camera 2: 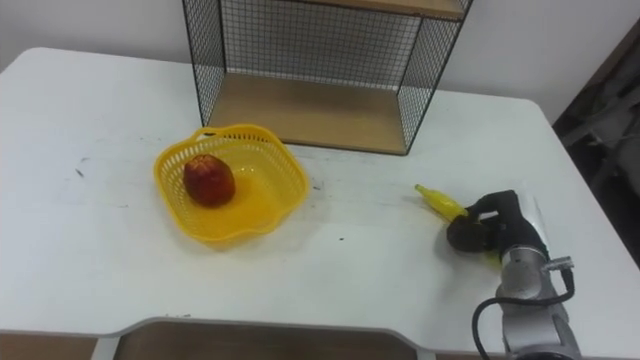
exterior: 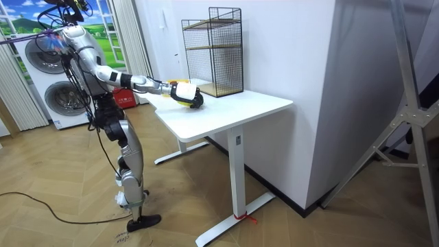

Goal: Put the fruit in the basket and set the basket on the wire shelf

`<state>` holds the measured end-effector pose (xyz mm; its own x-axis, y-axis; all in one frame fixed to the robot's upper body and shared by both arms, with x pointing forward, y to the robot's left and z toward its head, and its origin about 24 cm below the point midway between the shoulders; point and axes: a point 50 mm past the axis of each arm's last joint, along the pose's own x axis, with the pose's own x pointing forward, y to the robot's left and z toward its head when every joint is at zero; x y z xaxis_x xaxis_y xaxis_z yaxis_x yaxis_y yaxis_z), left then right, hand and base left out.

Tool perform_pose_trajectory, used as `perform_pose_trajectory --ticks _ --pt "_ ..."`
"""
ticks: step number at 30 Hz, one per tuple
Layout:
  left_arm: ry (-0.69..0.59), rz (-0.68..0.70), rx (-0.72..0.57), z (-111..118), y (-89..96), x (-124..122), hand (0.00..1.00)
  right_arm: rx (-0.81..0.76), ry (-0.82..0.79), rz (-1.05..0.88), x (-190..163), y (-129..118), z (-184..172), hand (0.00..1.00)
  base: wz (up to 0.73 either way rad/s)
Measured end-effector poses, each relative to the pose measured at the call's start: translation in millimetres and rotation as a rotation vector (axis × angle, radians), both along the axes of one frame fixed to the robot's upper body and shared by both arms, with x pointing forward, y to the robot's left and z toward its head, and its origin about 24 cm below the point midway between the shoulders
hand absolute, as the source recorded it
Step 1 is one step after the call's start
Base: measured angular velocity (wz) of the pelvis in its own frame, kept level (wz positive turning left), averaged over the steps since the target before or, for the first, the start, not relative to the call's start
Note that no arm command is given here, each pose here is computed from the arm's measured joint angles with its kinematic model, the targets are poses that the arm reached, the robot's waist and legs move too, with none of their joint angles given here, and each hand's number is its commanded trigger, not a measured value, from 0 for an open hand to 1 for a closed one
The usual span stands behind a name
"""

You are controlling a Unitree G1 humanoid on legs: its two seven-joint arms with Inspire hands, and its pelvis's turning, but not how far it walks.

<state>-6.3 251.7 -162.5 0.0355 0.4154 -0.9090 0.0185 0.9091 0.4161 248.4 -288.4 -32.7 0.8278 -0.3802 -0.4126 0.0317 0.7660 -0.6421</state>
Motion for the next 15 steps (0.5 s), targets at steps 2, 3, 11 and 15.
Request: perform_pose_trajectory --ticks 2,3,11,15 --pt "0.003 0.001 0.000 0 0.0 -1 0.00 -0.001 -0.001 -0.001 0 0 0 1.00 0.00" --pt "0.003 0.001 0.000 0 -0.1 -1 0.00 -0.002 -0.005 0.000 -1 1 1 1.00 0.00" --pt "0.000 0.000 -0.001 0 -0.8 -1 0.00 -0.012 -0.031 0.009 -4 8 5 1.00 0.00" --pt "-0.016 -0.003 0.010 0 -0.2 2 0.00 -0.033 -0.049 0.058 -4 16 12 1.00 0.00"
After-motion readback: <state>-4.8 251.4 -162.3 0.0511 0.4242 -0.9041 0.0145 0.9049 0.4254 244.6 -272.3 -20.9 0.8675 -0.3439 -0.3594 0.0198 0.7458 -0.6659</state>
